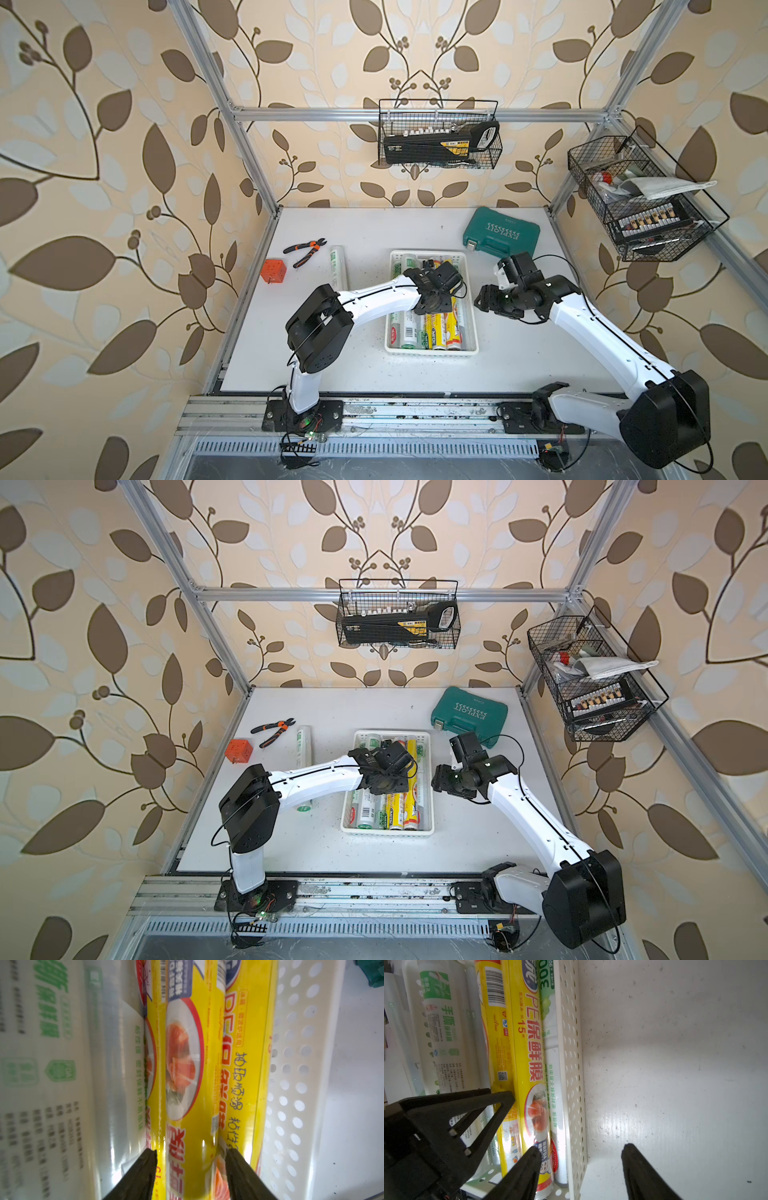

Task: Put the plastic wrap into the basket
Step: Place the plastic wrap in the basket.

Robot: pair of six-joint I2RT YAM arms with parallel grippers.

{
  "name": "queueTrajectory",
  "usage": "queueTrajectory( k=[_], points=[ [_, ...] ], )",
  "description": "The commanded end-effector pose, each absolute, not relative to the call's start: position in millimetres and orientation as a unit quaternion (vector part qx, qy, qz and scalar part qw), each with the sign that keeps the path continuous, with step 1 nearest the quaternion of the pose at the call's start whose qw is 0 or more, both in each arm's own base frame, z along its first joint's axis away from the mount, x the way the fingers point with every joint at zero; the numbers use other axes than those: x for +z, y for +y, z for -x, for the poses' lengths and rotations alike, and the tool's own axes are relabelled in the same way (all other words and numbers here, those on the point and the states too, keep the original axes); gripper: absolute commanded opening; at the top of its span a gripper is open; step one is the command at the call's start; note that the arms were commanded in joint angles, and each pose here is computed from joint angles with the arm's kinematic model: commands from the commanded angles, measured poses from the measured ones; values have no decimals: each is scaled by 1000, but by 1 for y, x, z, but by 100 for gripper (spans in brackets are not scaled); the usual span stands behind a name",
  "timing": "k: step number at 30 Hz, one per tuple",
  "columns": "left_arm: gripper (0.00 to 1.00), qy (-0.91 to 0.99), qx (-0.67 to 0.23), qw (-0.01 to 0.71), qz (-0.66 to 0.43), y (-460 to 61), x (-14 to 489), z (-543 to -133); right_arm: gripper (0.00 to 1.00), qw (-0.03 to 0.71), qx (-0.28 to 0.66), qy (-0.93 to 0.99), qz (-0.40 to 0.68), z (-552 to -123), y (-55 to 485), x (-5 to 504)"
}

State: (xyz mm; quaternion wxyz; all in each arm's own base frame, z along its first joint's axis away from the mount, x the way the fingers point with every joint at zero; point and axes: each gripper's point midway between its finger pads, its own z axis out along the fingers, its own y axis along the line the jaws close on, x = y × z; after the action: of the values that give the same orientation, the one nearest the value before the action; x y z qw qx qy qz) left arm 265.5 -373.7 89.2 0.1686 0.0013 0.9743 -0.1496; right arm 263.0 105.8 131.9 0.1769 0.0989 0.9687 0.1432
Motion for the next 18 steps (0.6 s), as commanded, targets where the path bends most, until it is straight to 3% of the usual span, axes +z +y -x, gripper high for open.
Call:
queueTrajectory(
  k=[1, 11, 18],
  points=[
    [62, 971, -148, 189, -9, -378, 110, -270, 65, 177, 147, 969, -94, -262, 106, 130],
    [77, 960, -122, 251, -36, -358, 165, -280, 66, 202, 164, 963, -71, -271, 112, 156],
    [93, 943, -73, 323, -39, -318, 216, -291, 77, 230, 158, 958, -60, -269, 106, 175]
  ],
)
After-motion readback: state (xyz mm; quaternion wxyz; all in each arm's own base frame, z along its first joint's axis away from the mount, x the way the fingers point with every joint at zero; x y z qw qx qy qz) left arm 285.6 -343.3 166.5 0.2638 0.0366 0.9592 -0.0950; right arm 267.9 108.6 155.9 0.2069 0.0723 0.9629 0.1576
